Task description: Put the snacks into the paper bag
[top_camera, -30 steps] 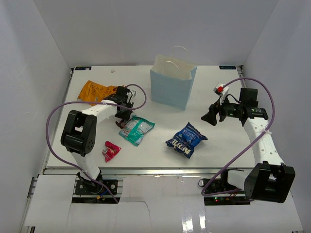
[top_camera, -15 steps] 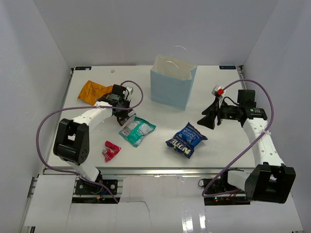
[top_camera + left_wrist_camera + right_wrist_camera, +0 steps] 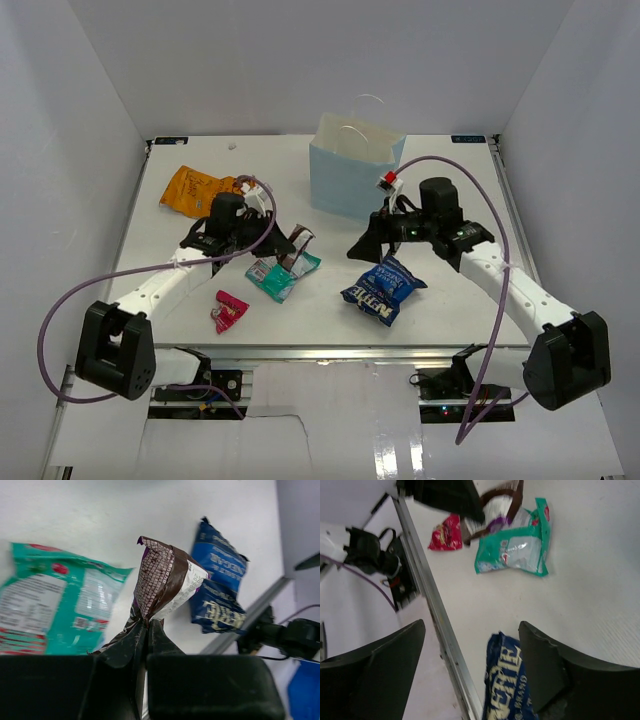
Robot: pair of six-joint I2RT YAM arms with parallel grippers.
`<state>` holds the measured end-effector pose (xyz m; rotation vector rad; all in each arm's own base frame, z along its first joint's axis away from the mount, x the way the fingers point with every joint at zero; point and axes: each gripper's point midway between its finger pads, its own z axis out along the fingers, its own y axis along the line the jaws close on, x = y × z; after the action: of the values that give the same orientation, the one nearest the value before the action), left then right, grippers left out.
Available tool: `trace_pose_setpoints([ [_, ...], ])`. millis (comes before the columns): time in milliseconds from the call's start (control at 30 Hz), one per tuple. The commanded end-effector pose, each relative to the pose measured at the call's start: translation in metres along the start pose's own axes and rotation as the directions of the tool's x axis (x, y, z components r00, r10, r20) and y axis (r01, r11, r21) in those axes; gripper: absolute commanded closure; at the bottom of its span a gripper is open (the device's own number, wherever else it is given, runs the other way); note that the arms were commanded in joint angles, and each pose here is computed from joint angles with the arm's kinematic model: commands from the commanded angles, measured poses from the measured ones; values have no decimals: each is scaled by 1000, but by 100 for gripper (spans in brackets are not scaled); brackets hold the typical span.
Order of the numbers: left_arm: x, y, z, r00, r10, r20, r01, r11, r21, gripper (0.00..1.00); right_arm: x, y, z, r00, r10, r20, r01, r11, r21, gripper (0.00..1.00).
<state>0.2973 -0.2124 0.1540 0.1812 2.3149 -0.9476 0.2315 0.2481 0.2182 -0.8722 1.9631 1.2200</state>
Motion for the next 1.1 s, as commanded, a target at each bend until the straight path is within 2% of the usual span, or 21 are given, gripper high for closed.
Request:
trace_pose_setpoints([
  [0, -12, -62, -13, 995, -72, 63, 53, 963, 263, 95, -42, 18, 25, 984, 98, 147, -96, 995, -23, 16],
  [33, -11, -68, -16, 995, -77, 70, 54, 958, 281, 95, -47, 22, 30, 980, 116, 162, -111, 993, -44, 12],
  [167, -9, -84, -19, 991, -97, 88, 63, 944, 324, 95, -38, 20, 58, 971, 203, 125, -195, 978, -70, 7],
  [367, 0, -96, -21, 993, -96, 71, 66, 935, 347, 95, -37, 6, 87, 971, 217, 102, -215, 976, -37, 7],
  [500, 4, -99, -24, 994, -92, 66, 62, 932, 358, 95, -53, -1, 96, 966, 223, 129, -221, 975, -28, 9],
  [800, 11, -96, -22, 994, -92, 56, 66, 931, 359, 94, -58, 16, 96, 973, 197, 119, -183, 975, -123, 20],
  [1067, 13, -97, -23, 995, -90, 54, 64, 927, 370, 93, -50, 25, 94, 972, 211, 100, -191, 965, -181, 46],
])
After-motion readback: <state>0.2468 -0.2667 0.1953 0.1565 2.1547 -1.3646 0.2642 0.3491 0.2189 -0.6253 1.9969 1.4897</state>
